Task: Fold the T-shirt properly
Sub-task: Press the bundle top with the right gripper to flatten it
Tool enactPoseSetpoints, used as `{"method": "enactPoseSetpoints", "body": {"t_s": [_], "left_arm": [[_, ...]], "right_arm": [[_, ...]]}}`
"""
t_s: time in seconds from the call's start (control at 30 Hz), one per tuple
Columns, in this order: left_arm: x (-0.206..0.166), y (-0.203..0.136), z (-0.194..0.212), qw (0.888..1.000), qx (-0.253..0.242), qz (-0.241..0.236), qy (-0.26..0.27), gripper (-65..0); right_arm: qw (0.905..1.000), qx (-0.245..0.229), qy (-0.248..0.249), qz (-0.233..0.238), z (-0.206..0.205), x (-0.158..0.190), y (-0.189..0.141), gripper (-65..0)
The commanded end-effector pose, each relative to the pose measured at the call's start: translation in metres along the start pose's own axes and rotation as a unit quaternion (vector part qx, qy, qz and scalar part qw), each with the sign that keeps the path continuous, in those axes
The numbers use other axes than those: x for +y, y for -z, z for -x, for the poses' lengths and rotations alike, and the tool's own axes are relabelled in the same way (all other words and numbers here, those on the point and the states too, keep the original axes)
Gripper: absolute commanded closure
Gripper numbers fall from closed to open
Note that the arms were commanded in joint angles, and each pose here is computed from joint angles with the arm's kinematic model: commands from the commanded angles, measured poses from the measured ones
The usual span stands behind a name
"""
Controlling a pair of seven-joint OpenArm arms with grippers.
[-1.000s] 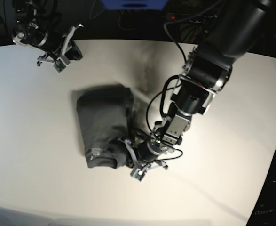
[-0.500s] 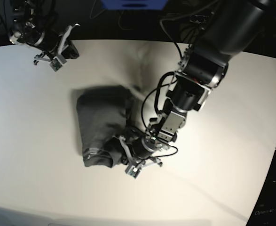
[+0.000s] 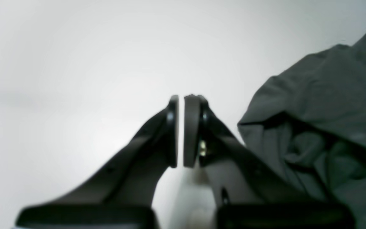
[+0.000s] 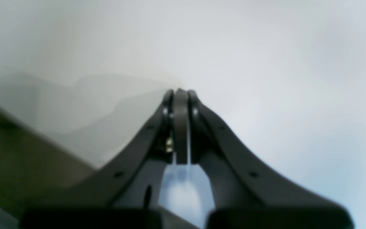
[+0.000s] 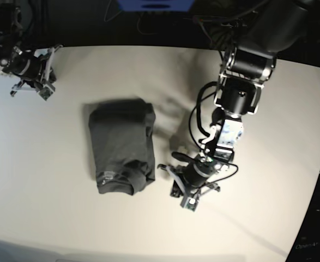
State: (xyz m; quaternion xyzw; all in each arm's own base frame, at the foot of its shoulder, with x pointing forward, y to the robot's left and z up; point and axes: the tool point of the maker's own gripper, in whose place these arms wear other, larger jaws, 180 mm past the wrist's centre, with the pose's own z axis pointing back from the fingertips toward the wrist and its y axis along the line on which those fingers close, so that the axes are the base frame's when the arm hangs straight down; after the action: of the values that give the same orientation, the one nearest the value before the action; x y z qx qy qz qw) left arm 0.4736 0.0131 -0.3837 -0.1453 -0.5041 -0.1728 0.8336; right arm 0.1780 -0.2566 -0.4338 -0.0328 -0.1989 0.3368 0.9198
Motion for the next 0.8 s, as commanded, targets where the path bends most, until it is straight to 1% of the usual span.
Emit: {"method": "enactPoseSetpoints", "body": {"t_s": [0.0, 0.07, 0.2, 0.33, 0.4, 0.5, 0.6, 0.7, 0.77], "left_arm": [[0.004, -0.002, -0.023, 1.000, -0.023, -0.003, 0.009, -3.1], [0.006, -0.012, -0.011, 1.000, -0.005, -0.006, 0.013, -3.1], [0.005, -0.038, 0.017, 0.999, 0.020, -0.009, 0.028, -3.1], [-0.005, -0.069, 0.046, 0.998, 0.050, -0.007, 0.038, -3.1], [-0.018, -0.086, 0.063, 0.997, 0.063, 0.015, 0.048, -3.1], [-0.042, -0.105, 0.074, 0.995, 0.061, 0.048, 0.055, -3.1], [-0.036, -0.129, 0.087, 0.995, 0.075, 0.036, 0.051, -3.1], [-0.026, -0.149, 0.101, 0.995, 0.092, 0.018, 0.046, -3.1], [-0.020, -0.162, 0.108, 0.994, 0.100, 0.010, 0.047, -3.1]], "right_arm": [[0.9995, 0.015, -0.014, 0.025, 0.002, -0.019, -0.005, -0.3], [0.9990, 0.014, -0.018, 0.038, -0.005, -0.035, -0.005, -0.3], [0.9983, 0.013, -0.010, 0.056, -0.019, -0.058, -0.001, -0.3], [0.9983, -0.004, -0.031, 0.049, -0.043, -0.056, 0.005, -0.3], [0.9982, -0.006, -0.039, 0.045, -0.052, -0.053, 0.008, -0.3], [0.9981, -0.012, -0.046, 0.039, -0.064, -0.048, 0.012, -0.3], [0.9981, -0.017, -0.049, 0.034, -0.070, -0.043, 0.014, -0.3], [0.9974, -0.021, -0.065, 0.021, -0.077, -0.032, 0.018, -0.3], [0.9967, -0.026, -0.074, 0.020, -0.085, -0.031, 0.019, -0.3]]}}
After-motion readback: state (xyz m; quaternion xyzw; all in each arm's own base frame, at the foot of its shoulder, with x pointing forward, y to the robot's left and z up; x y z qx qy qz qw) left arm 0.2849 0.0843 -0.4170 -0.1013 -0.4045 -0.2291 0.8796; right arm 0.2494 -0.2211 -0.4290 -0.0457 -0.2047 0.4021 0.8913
